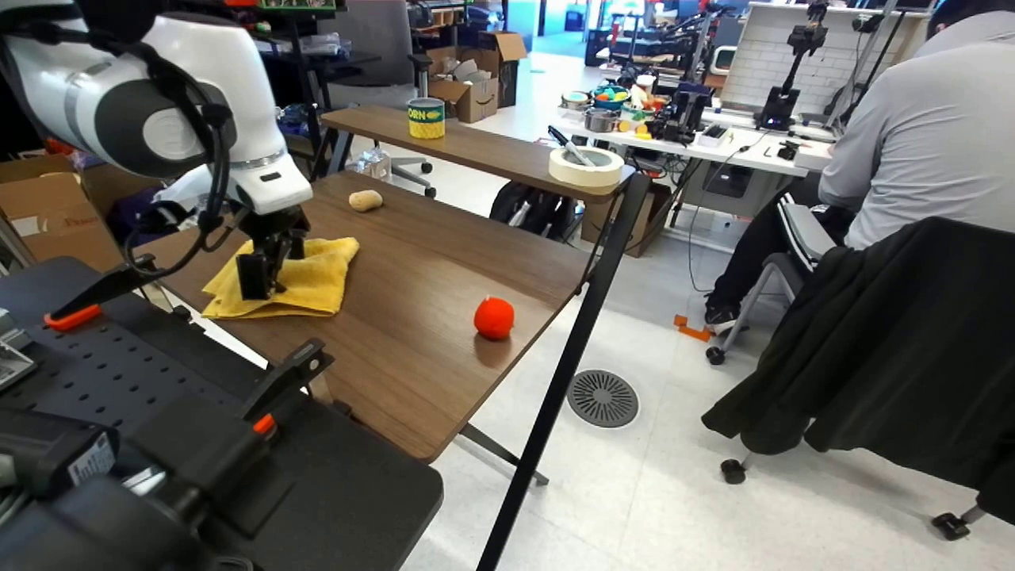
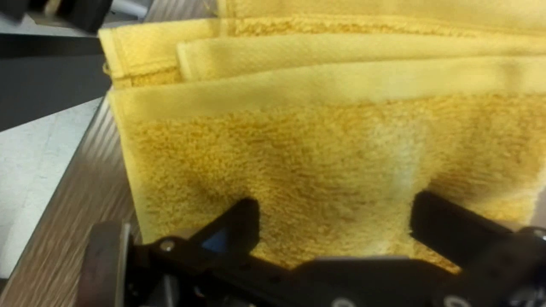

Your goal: Use the yellow towel to wipe the table, then move the brown object to the right corner closest to you

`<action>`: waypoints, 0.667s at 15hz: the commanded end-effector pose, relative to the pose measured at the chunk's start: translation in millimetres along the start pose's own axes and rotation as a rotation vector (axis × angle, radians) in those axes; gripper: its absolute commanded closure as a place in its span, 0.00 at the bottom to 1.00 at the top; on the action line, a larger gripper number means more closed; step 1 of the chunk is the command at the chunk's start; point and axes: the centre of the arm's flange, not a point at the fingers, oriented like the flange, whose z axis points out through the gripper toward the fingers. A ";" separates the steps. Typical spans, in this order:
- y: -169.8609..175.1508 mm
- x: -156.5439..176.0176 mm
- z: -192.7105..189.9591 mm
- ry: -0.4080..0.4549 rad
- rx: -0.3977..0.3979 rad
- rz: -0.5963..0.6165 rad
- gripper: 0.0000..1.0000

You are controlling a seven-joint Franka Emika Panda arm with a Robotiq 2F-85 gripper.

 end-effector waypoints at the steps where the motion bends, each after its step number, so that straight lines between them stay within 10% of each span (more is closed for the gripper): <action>1: -33.4 -81.0 26.9 0.001 0.008 -0.131 0.00; 5: -62.6 -116.3 36.6 0.027 0.069 -0.205 0.00; 10: -79.4 -7.6 31.6 0.062 0.111 0.054 0.00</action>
